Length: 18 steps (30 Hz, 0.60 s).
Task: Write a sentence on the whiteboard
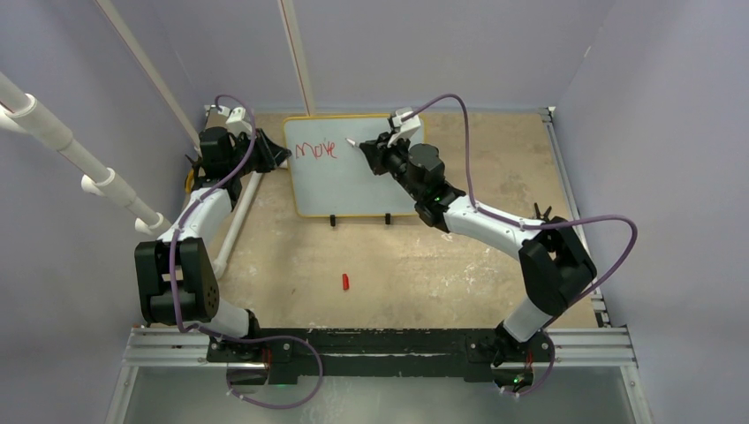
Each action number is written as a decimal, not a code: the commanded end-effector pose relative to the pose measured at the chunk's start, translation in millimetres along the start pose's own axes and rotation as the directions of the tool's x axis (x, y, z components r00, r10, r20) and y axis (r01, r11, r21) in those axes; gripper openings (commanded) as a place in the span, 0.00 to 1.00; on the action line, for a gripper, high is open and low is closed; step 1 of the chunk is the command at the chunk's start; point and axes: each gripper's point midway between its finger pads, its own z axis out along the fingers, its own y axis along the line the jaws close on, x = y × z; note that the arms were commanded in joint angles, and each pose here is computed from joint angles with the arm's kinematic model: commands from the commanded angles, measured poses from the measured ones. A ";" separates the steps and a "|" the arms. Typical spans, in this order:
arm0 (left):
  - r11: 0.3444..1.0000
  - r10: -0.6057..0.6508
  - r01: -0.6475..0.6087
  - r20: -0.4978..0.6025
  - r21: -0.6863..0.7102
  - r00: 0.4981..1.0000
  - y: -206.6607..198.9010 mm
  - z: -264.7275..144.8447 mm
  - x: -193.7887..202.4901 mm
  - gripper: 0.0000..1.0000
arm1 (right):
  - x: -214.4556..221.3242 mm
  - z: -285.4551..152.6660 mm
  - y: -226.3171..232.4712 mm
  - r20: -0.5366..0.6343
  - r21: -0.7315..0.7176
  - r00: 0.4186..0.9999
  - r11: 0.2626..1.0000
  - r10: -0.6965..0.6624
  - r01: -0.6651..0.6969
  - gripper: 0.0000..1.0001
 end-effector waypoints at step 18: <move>1.000 0.018 -0.019 0.019 0.021 1.000 -6.3 -0.6 -8.4 0.15 | 38.3 -21.0 -3.0 -0.069 0.017 0.997 1.000 0.017 -0.016 0.00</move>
